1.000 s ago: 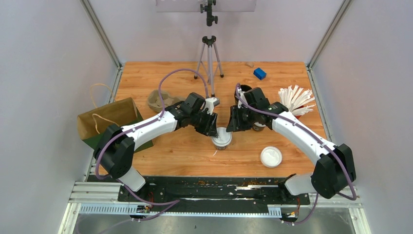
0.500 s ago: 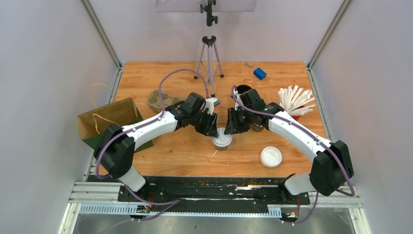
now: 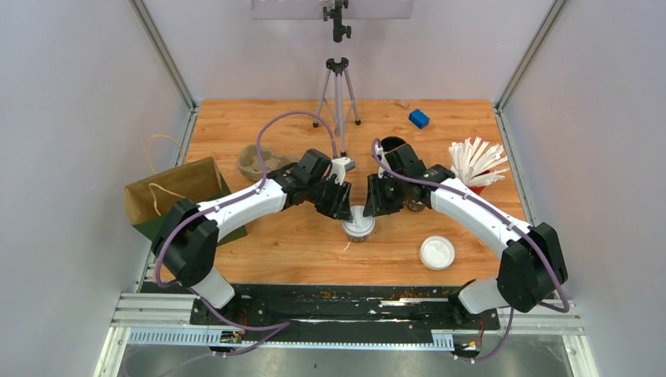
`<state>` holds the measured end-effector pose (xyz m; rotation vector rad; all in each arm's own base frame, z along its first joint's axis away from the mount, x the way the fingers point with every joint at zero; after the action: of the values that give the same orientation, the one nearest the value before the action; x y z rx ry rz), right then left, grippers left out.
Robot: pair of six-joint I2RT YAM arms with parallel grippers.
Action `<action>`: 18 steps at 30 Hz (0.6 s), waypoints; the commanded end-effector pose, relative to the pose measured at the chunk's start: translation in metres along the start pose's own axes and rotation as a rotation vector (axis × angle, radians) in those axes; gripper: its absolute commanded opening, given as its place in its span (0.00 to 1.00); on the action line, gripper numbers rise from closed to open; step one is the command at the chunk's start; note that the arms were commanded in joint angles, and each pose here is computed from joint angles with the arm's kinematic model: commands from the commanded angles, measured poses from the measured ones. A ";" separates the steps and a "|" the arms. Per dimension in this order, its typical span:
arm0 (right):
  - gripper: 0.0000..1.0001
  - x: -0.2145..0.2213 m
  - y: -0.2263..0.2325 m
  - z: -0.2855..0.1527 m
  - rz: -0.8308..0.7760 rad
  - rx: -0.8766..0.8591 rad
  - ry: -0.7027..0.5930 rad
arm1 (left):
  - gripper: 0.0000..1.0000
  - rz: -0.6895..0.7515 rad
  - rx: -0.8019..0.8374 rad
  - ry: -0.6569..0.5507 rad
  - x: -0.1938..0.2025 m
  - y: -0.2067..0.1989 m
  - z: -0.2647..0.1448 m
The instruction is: Pack the takeout coffee
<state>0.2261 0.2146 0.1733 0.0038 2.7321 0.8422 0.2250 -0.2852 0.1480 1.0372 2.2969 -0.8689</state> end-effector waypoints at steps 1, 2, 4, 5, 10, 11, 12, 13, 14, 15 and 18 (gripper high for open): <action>0.31 -0.007 0.004 0.001 -0.022 -0.002 -0.026 | 0.45 0.011 -0.007 0.019 0.001 0.004 0.004; 0.31 -0.007 0.004 0.002 -0.023 0.000 -0.023 | 0.45 0.010 -0.007 0.021 0.002 0.004 0.004; 0.30 -0.006 0.003 0.004 -0.021 0.003 -0.017 | 0.45 0.010 -0.007 0.020 0.002 0.004 0.004; 0.29 -0.004 0.002 0.005 -0.022 0.004 -0.012 | 0.45 0.009 -0.007 0.021 0.002 0.004 0.004; 0.28 0.000 -0.002 0.007 -0.021 0.034 0.000 | 0.45 0.007 -0.007 0.025 0.003 0.004 0.004; 0.28 0.001 -0.004 0.007 -0.022 0.044 0.001 | 0.45 0.007 -0.008 0.026 0.003 0.004 0.004; 0.28 0.002 -0.006 0.007 -0.020 0.054 0.003 | 0.45 0.006 -0.009 0.028 0.004 0.004 0.005; 0.28 0.003 -0.009 0.008 -0.019 0.064 0.005 | 0.45 0.005 -0.009 0.030 0.004 0.005 0.005; 0.28 0.005 -0.011 0.008 -0.018 0.072 0.006 | 0.45 0.004 -0.009 0.032 0.005 0.005 0.005; 0.27 0.006 -0.013 0.008 -0.018 0.080 0.010 | 0.45 0.002 -0.010 0.035 0.006 0.005 0.006; 0.27 0.011 -0.019 0.010 -0.017 0.096 0.018 | 0.45 0.000 -0.012 0.040 0.007 0.005 0.006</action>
<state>0.2274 0.2128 0.1644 0.0055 2.7507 0.7772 0.2253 -0.2856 0.1474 1.0376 2.2967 -0.8711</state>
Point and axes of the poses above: each gripper's point midway between its finger pads, its own z axis out along the fingers, its own y axis along the line the jaws close on, x = y × z, the point moved 5 cm from there along -z, back along the fingers, and after that the axes turned 15 degrees about z, right-handed, at the moved point
